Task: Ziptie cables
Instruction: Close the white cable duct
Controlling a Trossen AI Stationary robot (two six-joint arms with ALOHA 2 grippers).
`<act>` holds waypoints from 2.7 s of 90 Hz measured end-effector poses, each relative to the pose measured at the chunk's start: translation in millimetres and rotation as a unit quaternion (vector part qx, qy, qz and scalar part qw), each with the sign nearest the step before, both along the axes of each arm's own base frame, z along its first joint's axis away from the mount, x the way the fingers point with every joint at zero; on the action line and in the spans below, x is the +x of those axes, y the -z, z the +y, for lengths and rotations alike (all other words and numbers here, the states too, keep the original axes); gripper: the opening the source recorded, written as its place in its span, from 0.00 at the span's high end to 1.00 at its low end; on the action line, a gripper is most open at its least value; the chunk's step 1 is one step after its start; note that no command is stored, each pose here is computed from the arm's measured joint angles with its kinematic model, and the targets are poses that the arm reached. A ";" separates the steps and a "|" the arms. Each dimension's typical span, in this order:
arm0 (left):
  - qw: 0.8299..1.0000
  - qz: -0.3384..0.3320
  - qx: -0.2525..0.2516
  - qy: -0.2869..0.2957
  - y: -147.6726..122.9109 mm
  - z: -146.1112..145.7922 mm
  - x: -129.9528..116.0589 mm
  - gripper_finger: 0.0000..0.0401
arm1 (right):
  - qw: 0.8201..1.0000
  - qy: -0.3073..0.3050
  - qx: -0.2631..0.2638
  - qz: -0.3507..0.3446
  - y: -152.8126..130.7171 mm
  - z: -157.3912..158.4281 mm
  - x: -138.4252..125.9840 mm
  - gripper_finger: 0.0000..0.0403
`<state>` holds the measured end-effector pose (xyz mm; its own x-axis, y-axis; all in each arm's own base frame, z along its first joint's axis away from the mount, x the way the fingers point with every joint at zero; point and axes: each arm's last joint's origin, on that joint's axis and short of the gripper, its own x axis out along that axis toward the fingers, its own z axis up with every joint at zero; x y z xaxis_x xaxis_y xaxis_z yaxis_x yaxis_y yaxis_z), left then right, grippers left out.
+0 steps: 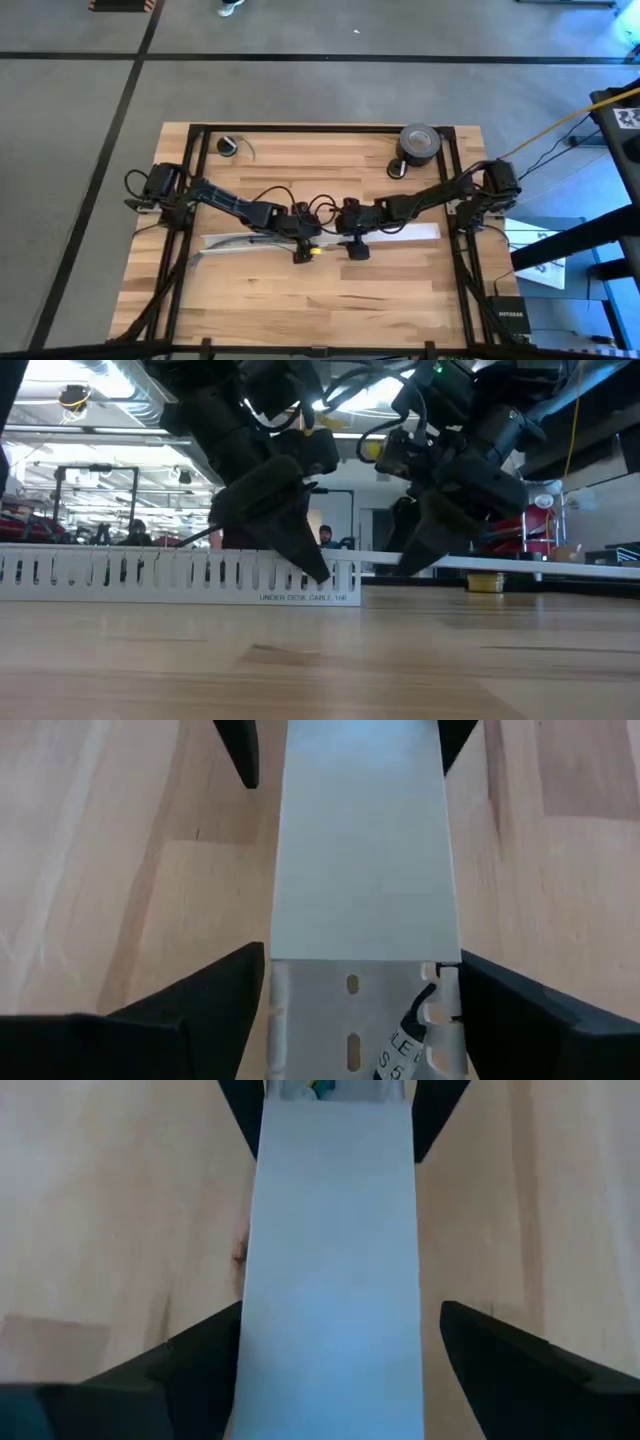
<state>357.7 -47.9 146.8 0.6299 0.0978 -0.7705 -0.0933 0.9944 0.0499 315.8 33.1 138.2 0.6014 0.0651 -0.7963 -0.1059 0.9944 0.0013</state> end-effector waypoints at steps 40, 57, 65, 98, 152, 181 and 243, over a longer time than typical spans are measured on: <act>1.000 -0.004 -0.011 -0.018 -0.3 1.8 0.6 0.30 | 1.000 -0.002 -0.001 0.000 -0.2 0.0 -0.1 0.24; 1.000 -0.001 -0.011 -0.025 0.2 4.2 0.3 0.28 | 1.000 -0.002 -0.001 0.000 -0.2 0.0 -0.2 0.24; 1.000 -0.002 -0.009 -0.019 0.0 1.8 0.2 0.26 | 1.000 -0.002 -0.001 0.000 -0.2 0.0 -0.2 0.24; 1.000 -0.003 0.000 0.000 -0.6 -0.5 0.4 0.25 | 1.000 -0.002 -0.001 0.000 -0.3 0.0 -0.2 0.24; 0.999 0.004 -0.030 0.021 -0.5 2.2 0.4 0.25 | 1.000 -0.002 -0.001 0.000 -0.3 0.0 -0.2 0.24; 0.999 -0.001 -0.029 0.024 -12.9 2.6 -3.3 0.25 | 1.000 -0.003 -0.001 0.002 -0.2 0.1 -0.4 0.24; 0.999 0.040 -0.023 0.013 -26.7 -8.0 -21.8 0.25 | 1.000 -0.003 -0.001 0.002 -0.2 0.2 -0.4 0.24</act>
